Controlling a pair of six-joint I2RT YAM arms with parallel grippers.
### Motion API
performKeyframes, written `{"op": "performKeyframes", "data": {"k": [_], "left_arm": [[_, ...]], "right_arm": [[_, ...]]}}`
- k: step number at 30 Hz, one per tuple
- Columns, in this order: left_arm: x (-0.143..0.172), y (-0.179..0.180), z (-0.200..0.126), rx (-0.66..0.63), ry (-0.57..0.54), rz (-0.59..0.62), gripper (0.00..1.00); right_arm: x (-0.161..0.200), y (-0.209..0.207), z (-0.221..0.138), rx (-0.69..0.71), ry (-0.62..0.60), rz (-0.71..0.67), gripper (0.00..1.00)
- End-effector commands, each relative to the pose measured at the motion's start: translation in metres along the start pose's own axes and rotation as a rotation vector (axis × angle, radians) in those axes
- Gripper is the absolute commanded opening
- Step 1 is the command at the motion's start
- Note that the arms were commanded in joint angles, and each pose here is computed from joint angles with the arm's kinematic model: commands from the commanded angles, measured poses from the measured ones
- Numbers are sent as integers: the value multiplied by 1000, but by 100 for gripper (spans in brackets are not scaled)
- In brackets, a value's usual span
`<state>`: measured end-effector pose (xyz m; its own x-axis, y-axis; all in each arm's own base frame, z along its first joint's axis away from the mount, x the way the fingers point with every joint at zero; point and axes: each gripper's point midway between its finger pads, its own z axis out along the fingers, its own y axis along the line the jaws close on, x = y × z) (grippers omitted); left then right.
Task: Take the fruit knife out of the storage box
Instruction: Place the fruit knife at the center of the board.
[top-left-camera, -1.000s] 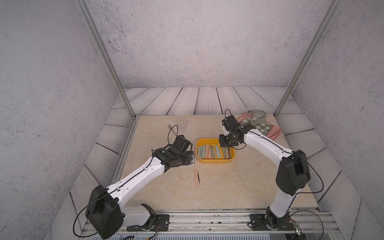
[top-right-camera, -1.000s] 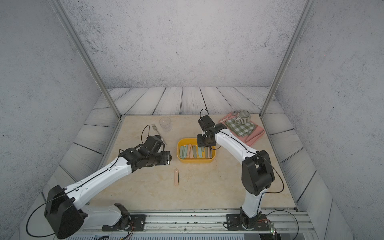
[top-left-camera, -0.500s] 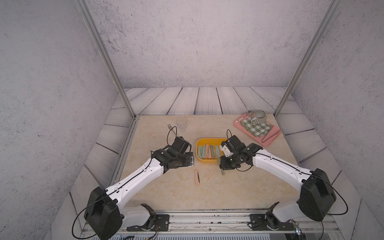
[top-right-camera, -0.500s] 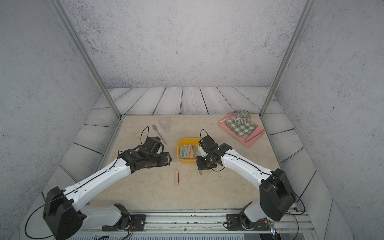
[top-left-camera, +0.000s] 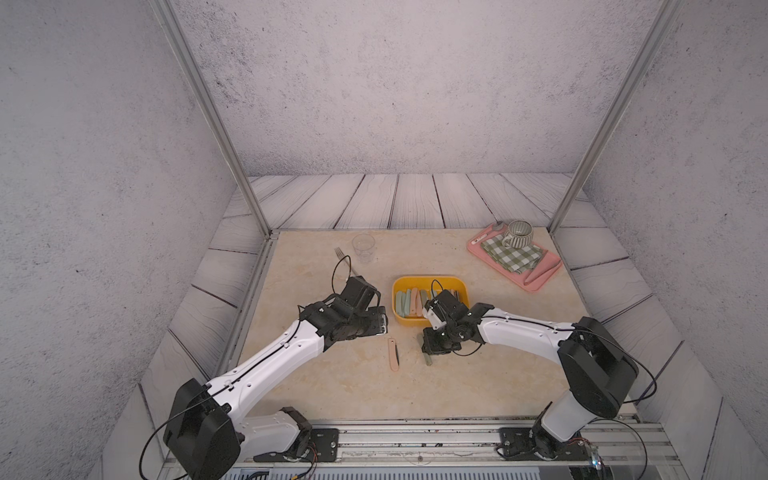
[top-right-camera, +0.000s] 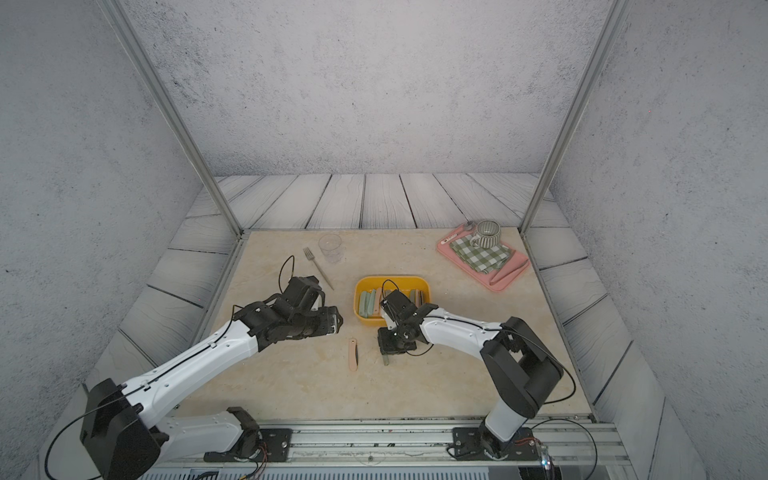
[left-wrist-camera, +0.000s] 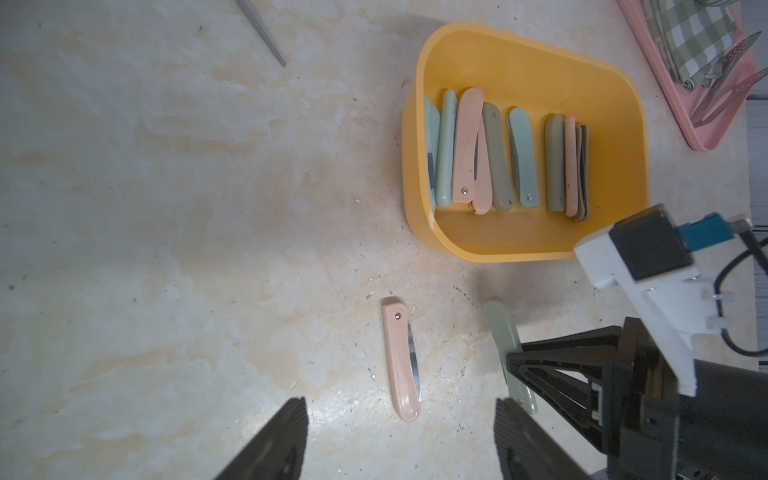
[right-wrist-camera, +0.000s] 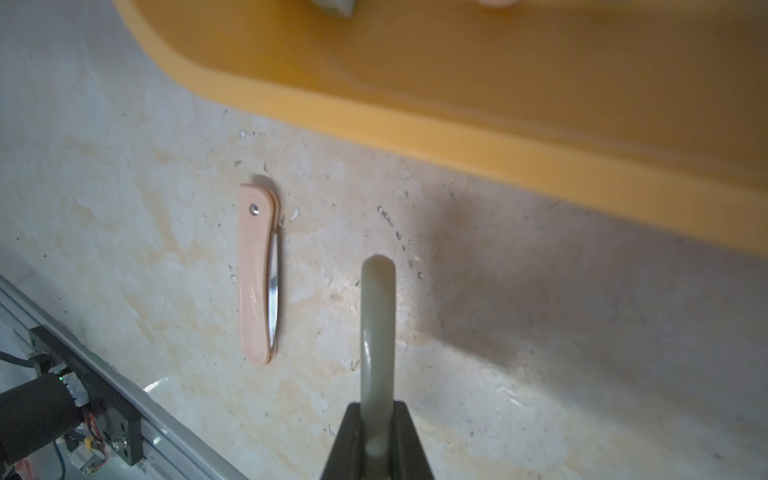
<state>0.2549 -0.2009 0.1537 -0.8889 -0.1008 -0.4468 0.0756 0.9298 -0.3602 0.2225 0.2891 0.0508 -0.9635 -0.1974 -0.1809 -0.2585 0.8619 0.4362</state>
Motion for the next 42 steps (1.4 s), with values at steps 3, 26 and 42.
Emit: {"op": "performKeyframes", "data": {"k": [3,26,42], "left_arm": [[6,6,-3,-9,13,-4,74],[12,15,-4,-37,25,50,75],[14,18,-5,-43,30,63,74]], "right_arm": [[-16,17,7,-28,-43,20,7],[-5,32,40,10,34,41,16],[10,21,37,60,97,54,30]]}}
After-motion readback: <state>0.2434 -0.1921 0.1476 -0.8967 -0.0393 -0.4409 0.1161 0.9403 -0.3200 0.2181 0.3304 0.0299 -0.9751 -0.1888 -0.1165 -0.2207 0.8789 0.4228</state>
